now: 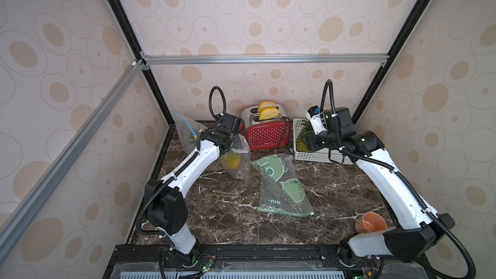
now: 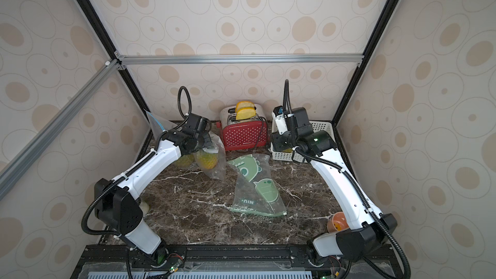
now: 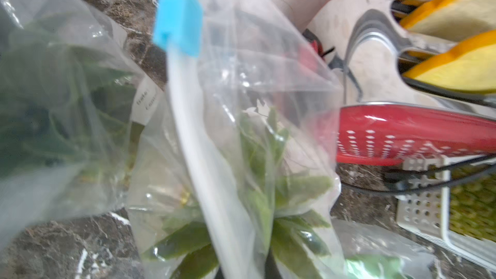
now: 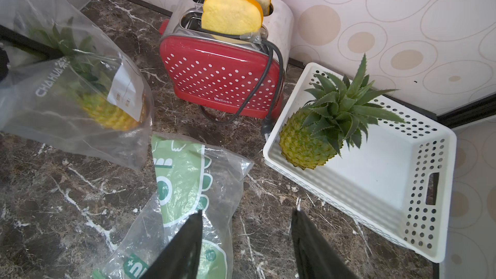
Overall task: Open the zip-top bag and take out the pineapple
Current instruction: Pick up the zipper food storage bag at the center of the board, then place the zipper food storage bag at the center of the board, then unzip the zipper on the zipper food storage bag.
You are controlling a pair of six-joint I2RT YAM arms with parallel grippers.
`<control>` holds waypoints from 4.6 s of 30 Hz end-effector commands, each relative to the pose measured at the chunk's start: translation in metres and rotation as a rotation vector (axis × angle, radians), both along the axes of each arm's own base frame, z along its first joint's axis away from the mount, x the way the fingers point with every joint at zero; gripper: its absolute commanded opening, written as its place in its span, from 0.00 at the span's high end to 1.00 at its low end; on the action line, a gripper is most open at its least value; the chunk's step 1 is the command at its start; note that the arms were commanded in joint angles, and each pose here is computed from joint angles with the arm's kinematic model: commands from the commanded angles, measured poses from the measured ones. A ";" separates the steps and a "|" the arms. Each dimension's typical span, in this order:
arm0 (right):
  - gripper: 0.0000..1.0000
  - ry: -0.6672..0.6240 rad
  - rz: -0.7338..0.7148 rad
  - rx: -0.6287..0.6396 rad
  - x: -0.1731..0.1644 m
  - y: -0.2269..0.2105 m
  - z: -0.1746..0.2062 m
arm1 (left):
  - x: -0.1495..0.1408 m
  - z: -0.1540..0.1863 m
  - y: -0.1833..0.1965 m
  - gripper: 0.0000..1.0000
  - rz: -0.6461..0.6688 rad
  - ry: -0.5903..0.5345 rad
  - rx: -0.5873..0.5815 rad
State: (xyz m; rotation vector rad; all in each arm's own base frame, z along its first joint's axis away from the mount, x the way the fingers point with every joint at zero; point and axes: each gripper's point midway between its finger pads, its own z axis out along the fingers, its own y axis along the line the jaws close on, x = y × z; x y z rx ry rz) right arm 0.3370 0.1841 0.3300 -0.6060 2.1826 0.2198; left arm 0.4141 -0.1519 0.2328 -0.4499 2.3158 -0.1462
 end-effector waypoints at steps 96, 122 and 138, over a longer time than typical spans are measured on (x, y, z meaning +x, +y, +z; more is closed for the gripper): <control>0.42 0.020 0.765 -0.057 -0.138 0.228 0.004 | -0.209 0.147 0.110 0.10 0.044 -0.535 0.158; 0.48 0.036 0.837 -0.174 -0.147 0.300 -0.024 | -0.209 0.102 0.141 0.10 0.135 -0.495 0.095; 0.74 0.044 0.799 -0.216 -0.137 0.301 -0.040 | -0.204 0.094 0.131 0.10 0.110 -0.472 0.088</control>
